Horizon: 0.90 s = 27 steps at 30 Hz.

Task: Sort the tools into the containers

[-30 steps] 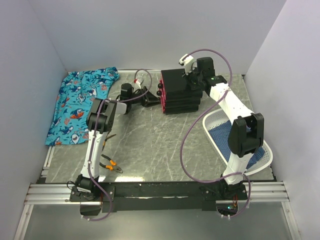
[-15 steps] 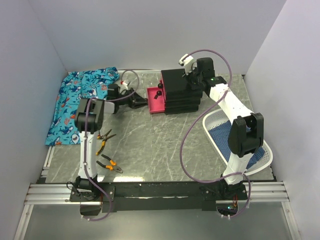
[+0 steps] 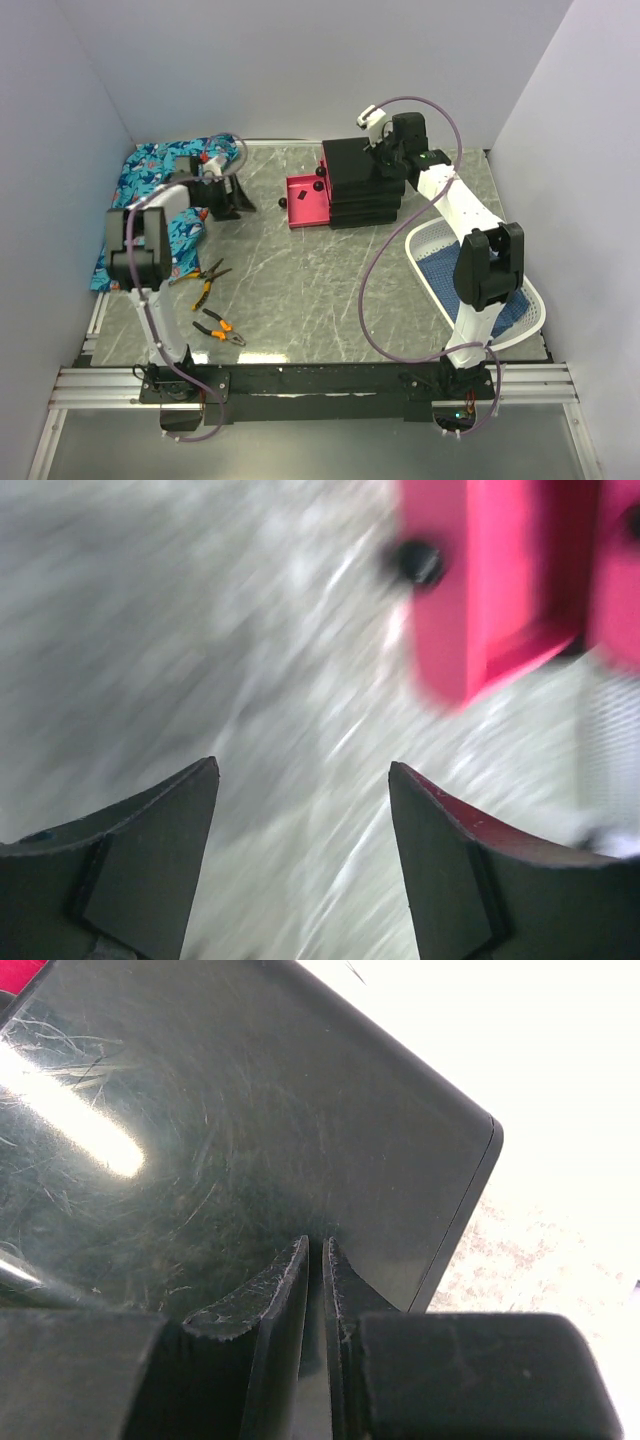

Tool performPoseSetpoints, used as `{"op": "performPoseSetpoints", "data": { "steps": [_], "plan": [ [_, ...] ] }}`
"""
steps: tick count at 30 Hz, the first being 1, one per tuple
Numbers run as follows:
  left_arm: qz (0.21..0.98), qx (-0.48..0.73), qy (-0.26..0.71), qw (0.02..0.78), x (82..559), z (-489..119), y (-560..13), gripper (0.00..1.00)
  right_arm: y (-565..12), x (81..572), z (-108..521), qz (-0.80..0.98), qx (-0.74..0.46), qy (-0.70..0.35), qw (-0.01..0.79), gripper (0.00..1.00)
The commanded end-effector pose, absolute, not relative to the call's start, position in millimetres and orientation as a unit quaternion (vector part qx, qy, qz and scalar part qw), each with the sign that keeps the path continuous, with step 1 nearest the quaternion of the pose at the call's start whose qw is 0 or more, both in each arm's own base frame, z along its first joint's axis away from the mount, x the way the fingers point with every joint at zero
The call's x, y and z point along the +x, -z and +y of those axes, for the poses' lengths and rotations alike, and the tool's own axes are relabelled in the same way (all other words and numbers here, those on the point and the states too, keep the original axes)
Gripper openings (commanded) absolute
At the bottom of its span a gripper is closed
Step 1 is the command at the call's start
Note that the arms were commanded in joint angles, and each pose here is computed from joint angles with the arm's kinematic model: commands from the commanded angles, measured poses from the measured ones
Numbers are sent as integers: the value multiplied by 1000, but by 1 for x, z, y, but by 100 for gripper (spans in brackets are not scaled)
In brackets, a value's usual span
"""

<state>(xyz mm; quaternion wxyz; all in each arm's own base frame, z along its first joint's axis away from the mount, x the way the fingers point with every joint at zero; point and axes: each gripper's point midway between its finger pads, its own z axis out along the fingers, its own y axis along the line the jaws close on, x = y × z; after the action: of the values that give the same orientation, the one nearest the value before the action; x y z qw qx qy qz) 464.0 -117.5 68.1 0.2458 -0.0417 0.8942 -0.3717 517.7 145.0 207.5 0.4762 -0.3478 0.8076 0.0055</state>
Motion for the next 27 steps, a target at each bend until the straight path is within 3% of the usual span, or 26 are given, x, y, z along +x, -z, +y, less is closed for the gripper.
{"op": "performPoseSetpoints", "data": {
  "steps": [1,5,11,19,27],
  "plan": [
    [934,151,221,238,394,-58,-96,74,-165,486,136,849,-349,-27,395,20],
    [936,249,143,203,343,-21,-98,63,-171,480,134,848,-347,-27,399,20],
    [952,248,88,153,265,-2,-77,64,-177,479,134,845,-348,-26,404,20],
    [972,163,36,167,249,11,-51,65,-183,484,136,843,-347,-26,410,20],
    [969,189,61,144,249,-3,-21,38,-182,483,136,843,-347,-25,409,20]
  ]
}}
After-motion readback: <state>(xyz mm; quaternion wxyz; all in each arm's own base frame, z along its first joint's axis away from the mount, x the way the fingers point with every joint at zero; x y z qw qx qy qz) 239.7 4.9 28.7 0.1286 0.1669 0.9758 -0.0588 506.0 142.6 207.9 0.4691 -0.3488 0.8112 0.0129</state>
